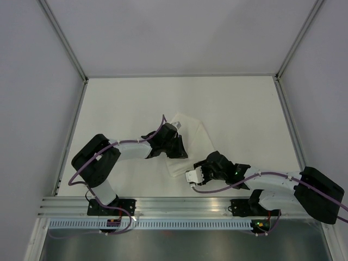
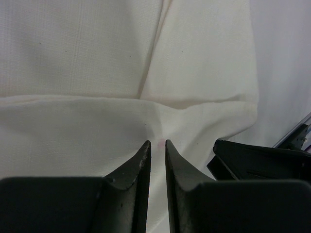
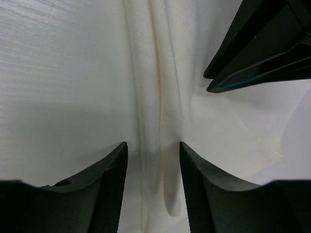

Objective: Fold the napkin, place the utensils inside, and roll it up
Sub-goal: Roll the napkin at the center of the board.

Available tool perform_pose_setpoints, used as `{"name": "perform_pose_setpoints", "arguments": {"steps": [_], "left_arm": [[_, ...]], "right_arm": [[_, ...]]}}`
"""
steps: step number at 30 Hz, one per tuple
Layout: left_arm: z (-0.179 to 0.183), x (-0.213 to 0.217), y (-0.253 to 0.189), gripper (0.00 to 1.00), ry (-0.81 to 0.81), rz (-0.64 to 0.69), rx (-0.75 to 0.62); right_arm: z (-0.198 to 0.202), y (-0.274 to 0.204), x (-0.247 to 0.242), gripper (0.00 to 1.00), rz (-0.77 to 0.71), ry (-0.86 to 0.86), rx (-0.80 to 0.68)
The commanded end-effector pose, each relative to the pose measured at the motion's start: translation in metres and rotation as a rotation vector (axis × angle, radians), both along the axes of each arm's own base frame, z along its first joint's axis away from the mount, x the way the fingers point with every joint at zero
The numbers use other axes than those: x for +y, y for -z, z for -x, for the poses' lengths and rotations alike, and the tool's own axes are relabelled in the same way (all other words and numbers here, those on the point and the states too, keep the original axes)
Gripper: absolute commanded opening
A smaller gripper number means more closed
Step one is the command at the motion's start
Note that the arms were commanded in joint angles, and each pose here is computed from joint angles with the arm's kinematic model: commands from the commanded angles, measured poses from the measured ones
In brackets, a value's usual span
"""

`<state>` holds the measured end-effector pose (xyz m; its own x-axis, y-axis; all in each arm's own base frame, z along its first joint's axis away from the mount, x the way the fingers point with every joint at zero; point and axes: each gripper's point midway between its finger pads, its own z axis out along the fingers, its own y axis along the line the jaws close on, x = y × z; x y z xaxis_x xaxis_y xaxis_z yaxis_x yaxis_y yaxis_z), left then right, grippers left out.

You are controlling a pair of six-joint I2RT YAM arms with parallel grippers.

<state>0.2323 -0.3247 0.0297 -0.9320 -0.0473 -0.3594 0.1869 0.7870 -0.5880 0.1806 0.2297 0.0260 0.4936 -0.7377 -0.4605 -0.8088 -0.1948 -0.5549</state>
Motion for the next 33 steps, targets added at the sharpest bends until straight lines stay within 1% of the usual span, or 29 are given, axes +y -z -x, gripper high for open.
{"name": "perform_pose_setpoints", "arguments": {"steps": [1,6,7,9,13,15,20,28,33], "left_arm": [[-0.007,-0.014,-0.02,0.23,-0.006,0.064,-0.014],[-0.006,-0.013,-0.021,0.23,-0.001,0.062,-0.013],[-0.005,-0.013,-0.021,0.23,0.001,0.061,-0.012],[-0.004,-0.011,-0.021,0.23,0.004,0.056,-0.013],[-0.005,-0.013,-0.018,0.23,0.01,0.052,-0.008],[-0.006,-0.013,-0.017,0.23,0.008,0.05,-0.009],[-0.007,-0.013,-0.015,0.23,0.005,0.046,-0.007],[-0.006,-0.011,-0.017,0.23,0.004,0.047,-0.015],[-0.006,-0.009,-0.017,0.23,0.004,0.045,-0.018]], "right_arm": [[-0.019,-0.024,0.006,0.53,-0.098,0.083,-0.119],[-0.008,-0.031,0.001,0.49,-0.114,0.054,-0.117],[-0.005,-0.04,0.003,0.5,-0.149,0.044,-0.121],[-0.001,-0.044,0.003,0.52,-0.149,0.036,-0.104],[0.005,-0.023,-0.003,0.51,-0.077,-0.007,-0.086],[0.011,-0.018,-0.003,0.53,-0.077,-0.037,-0.078],[0.009,-0.002,-0.007,0.53,-0.053,-0.039,-0.096],[0.006,0.004,-0.003,0.51,-0.078,-0.031,-0.106],[0.003,-0.003,-0.001,0.48,-0.103,-0.02,-0.134]]}}
